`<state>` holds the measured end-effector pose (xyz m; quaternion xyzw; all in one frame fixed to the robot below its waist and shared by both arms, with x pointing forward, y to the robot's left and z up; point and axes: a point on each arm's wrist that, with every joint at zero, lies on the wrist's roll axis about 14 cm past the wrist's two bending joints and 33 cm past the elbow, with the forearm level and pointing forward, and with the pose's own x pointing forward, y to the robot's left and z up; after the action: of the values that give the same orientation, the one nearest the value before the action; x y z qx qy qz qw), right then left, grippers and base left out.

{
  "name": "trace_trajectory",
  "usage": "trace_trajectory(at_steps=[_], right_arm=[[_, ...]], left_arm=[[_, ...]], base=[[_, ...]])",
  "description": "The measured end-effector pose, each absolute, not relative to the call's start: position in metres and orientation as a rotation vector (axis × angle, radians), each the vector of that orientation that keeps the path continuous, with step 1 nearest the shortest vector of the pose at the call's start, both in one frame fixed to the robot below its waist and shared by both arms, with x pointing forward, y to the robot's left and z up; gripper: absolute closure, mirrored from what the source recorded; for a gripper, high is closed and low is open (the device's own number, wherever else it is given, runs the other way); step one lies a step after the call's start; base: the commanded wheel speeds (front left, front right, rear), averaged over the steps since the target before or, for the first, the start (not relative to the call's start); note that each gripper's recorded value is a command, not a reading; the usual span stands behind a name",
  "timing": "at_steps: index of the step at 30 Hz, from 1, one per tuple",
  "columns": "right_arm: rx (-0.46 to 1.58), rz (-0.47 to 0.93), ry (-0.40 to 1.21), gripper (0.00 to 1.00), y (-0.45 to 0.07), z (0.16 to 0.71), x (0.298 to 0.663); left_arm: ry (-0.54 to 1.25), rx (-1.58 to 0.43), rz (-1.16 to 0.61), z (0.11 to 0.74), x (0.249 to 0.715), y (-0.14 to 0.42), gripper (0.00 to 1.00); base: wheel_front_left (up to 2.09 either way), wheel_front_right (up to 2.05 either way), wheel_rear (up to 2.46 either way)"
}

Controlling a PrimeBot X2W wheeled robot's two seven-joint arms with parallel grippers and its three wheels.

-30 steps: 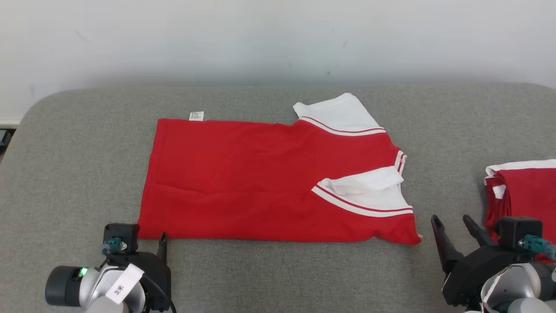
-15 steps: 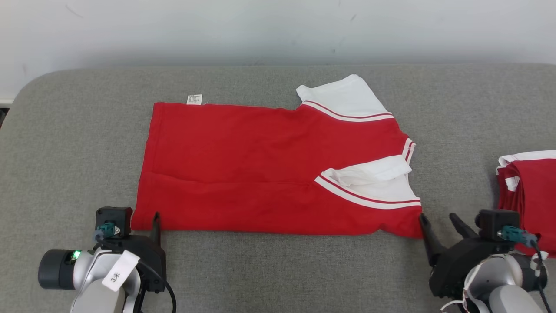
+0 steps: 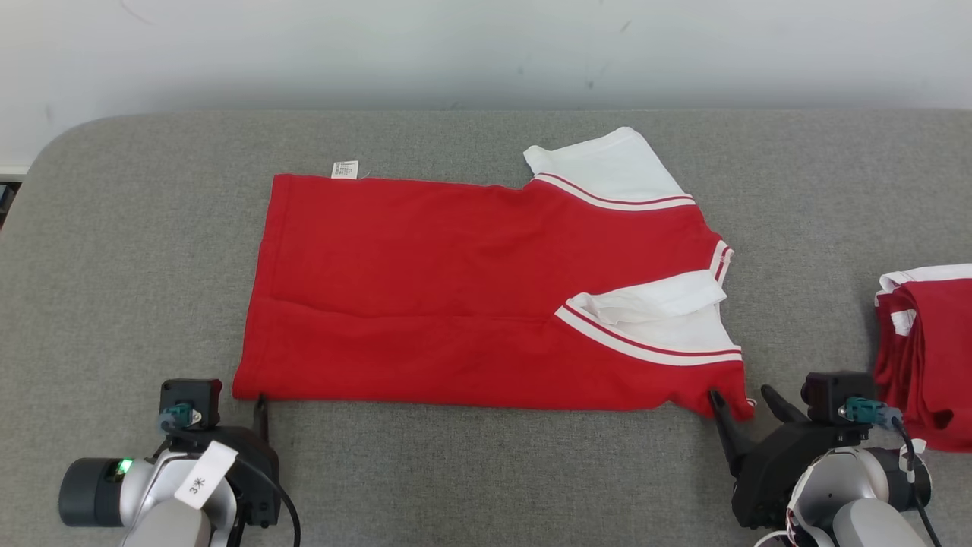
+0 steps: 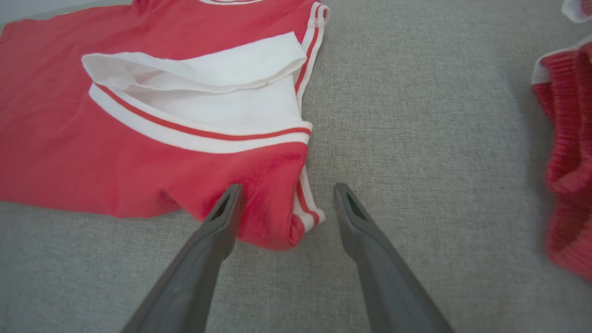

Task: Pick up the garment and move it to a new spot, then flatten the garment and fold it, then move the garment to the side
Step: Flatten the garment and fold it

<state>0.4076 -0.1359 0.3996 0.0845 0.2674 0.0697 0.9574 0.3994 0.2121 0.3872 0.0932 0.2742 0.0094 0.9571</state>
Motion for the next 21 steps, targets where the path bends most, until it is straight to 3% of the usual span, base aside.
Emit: trace_trajectory(at_steps=[9, 10, 12, 13, 14, 16, 17, 21], right_arm=[[0.169, 0.157, 0.552, 0.0, -0.131, 0.397, 0.405], [0.167, 0.158, 0.549, 0.0, -0.131, 0.397, 0.406], [0.163, 0.161, 0.544, 0.0, -0.131, 0.398, 0.408], [0.162, 0.16, 0.547, 0.0, -0.132, 0.397, 0.407], [0.161, 0.16, 0.551, 0.0, -0.132, 0.396, 0.407], [0.157, 0.161, 0.555, 0.0, -0.133, 0.394, 0.407], [0.155, 0.16, 0.558, 0.0, -0.134, 0.393, 0.407], [0.14, 0.173, 0.569, 0.0, -0.132, 0.388, 0.407]], left_arm=[[0.563, 0.148, 0.026, 0.386, 0.409, 0.215, 0.0], [0.565, 0.147, 0.023, 0.386, 0.409, 0.215, 0.13], [0.575, 0.139, 0.014, 0.382, 0.409, 0.212, 0.23], [0.581, 0.136, 0.013, 0.38, 0.409, 0.211, 0.33], [0.587, 0.134, 0.004, 0.378, 0.41, 0.21, 0.47], [0.59, 0.132, 0.001, 0.377, 0.41, 0.208, 0.95], [0.592, 0.13, -0.004, 0.377, 0.412, 0.206, 1.0], [0.593, 0.125, -0.014, 0.376, 0.419, 0.202, 1.0]], base=[[0.0, 0.0, 0.0], [0.0, 0.0, 0.0], [0.0, 0.0, 0.0], [0.0, 0.0, 0.0], [0.0, 0.0, 0.0], [0.0, 0.0, 0.0], [0.0, 0.0, 0.0], [0.0, 0.0, 0.0]])
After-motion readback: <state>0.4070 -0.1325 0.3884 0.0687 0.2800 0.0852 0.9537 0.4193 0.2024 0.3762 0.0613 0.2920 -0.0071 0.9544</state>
